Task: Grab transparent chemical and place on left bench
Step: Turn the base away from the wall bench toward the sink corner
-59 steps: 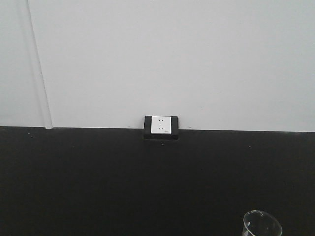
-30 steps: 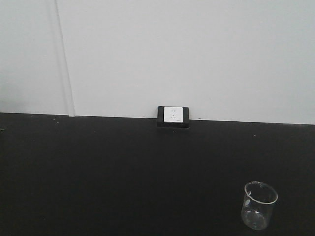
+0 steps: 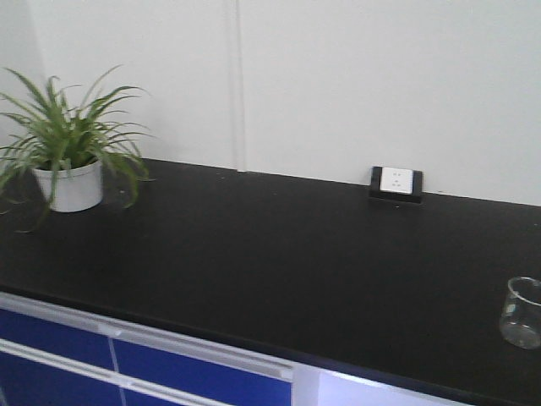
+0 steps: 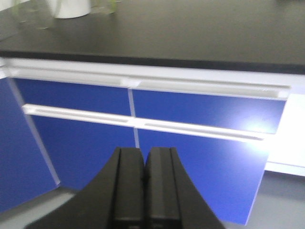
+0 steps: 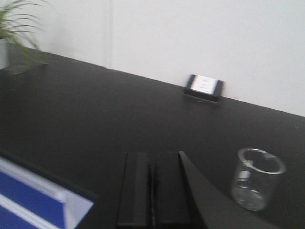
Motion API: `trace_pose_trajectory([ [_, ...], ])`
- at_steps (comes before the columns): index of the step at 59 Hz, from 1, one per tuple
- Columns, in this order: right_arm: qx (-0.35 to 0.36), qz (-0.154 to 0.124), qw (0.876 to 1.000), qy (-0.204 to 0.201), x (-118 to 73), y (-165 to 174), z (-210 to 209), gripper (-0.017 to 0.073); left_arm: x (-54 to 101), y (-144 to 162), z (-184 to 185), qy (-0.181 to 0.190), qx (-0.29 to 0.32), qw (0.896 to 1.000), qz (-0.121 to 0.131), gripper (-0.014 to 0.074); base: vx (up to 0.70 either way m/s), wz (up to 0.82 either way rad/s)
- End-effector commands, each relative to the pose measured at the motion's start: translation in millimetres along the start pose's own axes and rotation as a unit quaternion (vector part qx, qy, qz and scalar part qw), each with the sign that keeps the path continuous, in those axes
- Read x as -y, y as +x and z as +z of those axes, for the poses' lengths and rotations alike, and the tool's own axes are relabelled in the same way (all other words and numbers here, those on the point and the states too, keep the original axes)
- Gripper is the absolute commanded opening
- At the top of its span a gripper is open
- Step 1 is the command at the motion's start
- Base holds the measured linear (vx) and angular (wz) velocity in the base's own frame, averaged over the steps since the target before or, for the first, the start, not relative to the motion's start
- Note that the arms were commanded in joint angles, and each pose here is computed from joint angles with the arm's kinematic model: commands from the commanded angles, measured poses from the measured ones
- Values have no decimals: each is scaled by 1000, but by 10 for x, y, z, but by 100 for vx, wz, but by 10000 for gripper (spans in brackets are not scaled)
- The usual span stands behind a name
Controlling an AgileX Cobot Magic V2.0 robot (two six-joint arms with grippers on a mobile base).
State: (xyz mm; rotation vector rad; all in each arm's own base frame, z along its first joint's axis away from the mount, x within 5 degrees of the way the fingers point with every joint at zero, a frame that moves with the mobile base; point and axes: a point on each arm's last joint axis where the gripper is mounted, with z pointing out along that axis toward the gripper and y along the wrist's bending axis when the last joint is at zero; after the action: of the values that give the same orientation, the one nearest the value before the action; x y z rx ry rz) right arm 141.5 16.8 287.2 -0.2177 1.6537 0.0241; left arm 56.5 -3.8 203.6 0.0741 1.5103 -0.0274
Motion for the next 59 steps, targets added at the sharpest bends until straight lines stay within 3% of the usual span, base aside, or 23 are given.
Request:
trace_pose_trajectory([
  [1,44,-2,999,-11,-12,-148,-9,-3,-1,-28,-13,-1,41,999,-4,-3,-33,58],
  [59,44,-2,999,-11,-12,-148,-9,-3,-1,-28,-13,-1,41,999,-4,-3,-29,71],
])
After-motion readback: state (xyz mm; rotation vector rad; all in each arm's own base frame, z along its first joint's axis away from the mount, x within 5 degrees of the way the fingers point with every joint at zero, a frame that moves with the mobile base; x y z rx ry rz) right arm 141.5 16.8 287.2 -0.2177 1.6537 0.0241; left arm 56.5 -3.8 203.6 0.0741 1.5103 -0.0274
